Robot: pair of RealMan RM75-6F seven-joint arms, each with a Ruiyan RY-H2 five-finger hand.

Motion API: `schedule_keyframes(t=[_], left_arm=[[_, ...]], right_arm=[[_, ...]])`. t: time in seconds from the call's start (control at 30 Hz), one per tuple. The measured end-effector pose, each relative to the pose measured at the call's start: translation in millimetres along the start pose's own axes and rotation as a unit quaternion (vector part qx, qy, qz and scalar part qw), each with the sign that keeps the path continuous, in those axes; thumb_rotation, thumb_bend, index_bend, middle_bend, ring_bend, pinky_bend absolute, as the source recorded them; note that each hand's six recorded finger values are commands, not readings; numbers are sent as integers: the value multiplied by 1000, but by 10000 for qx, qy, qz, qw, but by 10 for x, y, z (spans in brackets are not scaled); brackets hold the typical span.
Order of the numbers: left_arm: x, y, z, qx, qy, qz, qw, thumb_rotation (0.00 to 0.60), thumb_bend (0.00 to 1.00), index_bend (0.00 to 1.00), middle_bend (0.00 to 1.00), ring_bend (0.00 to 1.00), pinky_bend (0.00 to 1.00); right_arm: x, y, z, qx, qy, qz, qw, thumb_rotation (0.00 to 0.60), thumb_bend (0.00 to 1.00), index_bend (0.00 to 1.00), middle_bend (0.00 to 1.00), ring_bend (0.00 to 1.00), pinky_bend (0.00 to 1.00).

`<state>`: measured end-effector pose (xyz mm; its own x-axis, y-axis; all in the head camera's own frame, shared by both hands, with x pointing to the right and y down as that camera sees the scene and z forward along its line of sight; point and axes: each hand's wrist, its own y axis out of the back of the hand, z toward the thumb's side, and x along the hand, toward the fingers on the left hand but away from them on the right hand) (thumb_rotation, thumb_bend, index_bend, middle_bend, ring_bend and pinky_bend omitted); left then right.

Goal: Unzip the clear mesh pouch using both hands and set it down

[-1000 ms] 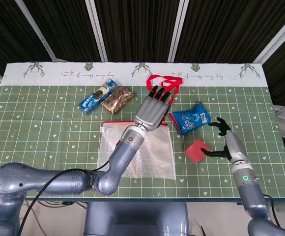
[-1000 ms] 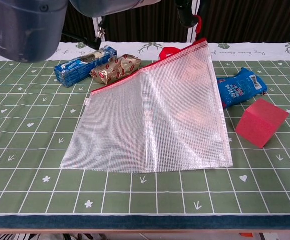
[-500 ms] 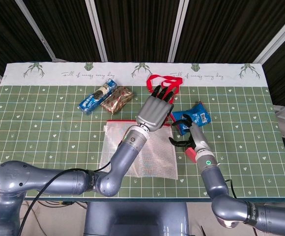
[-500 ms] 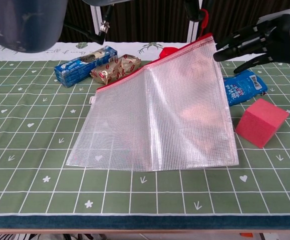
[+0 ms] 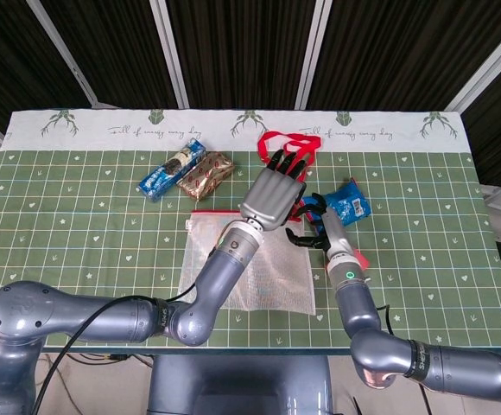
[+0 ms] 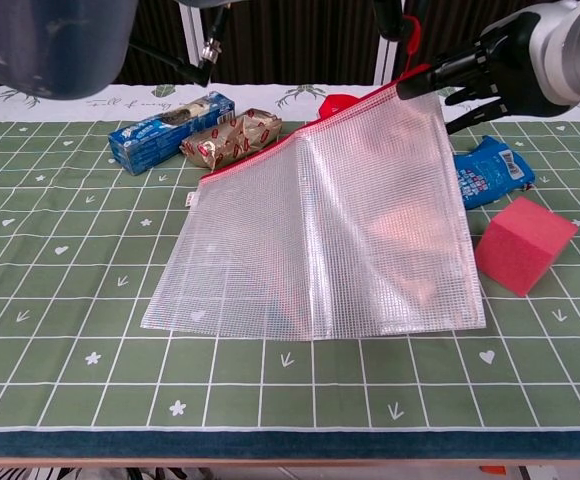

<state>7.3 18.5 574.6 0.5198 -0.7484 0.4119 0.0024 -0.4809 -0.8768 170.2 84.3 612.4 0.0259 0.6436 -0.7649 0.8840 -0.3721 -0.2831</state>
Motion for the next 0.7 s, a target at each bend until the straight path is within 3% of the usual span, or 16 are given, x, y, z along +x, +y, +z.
schedule_keyframes(t=[0.7], left_arm=[[-10, 25, -65, -24, 54, 27, 10000, 600, 470, 591, 127, 0, 0]], right_arm=[[-21, 84, 27, -179, -50, -163, 9997, 600, 501, 510, 77, 0, 203]])
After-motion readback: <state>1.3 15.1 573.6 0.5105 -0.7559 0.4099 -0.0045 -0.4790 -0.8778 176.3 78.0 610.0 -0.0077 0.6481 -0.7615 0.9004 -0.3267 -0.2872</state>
